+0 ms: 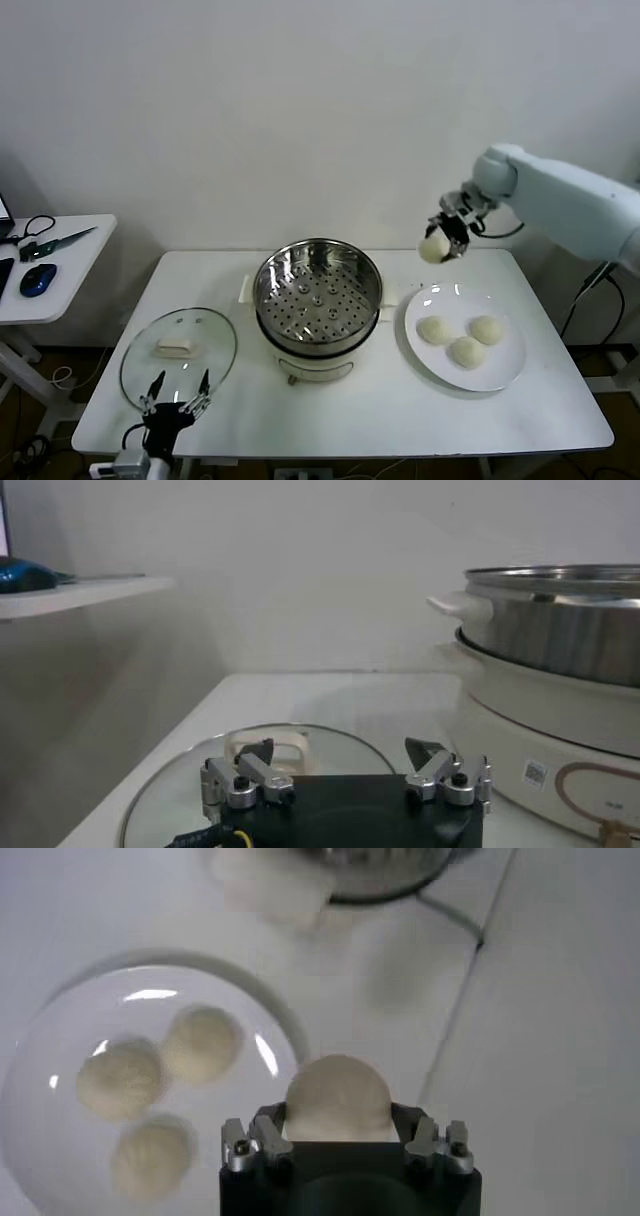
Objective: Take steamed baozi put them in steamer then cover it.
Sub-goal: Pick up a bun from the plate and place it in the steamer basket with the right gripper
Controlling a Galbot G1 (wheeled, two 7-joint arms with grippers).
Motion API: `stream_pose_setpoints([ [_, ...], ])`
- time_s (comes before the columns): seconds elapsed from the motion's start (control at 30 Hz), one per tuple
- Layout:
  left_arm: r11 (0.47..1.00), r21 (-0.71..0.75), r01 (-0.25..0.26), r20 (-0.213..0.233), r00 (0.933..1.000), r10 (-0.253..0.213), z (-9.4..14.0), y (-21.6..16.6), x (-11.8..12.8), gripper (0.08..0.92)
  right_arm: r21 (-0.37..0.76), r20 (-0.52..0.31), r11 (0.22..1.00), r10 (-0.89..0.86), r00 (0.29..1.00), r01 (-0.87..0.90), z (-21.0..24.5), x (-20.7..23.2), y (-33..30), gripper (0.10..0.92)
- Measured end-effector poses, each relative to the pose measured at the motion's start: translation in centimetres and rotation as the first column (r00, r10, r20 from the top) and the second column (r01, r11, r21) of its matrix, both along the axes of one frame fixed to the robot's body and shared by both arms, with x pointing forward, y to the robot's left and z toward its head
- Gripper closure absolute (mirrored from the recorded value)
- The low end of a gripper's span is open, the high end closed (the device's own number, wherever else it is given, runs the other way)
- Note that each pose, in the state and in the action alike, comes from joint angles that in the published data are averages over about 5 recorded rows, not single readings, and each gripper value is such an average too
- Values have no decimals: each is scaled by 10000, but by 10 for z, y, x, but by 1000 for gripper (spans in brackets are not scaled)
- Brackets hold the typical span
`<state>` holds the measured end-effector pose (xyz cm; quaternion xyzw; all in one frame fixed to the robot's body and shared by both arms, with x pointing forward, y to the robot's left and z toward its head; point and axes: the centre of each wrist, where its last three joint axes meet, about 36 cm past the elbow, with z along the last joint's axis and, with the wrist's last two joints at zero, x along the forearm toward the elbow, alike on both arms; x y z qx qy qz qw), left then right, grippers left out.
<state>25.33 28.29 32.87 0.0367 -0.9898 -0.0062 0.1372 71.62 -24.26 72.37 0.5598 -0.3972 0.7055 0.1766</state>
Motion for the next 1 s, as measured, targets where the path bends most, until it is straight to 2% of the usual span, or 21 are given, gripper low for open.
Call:
stream_pose_setpoints([
  [0.2, 10000, 11, -18, 32, 10000, 18, 4, 1, 0, 177, -438, 346, 9501, 3103, 9500, -3087, 21, -23, 81, 318],
  [0.43, 10000, 41, -37, 66, 10000, 37, 8, 2, -1, 177, -1011, 194, 8466, 5269, 8497, -5226, -8, -34, 145, 318],
  [0.67, 10000, 69, -22, 114, 9999, 22, 12, 2, -3, 177, -1443, -13, 7761, 6203, 7844, -6139, -56, -25, 178, 318],
  [1.0, 10000, 15, -4, 108, 9999, 4, 11, -1, -3, 177, -1708, -259, 7575, 6359, 7714, -6301, -106, -6, 188, 318],
])
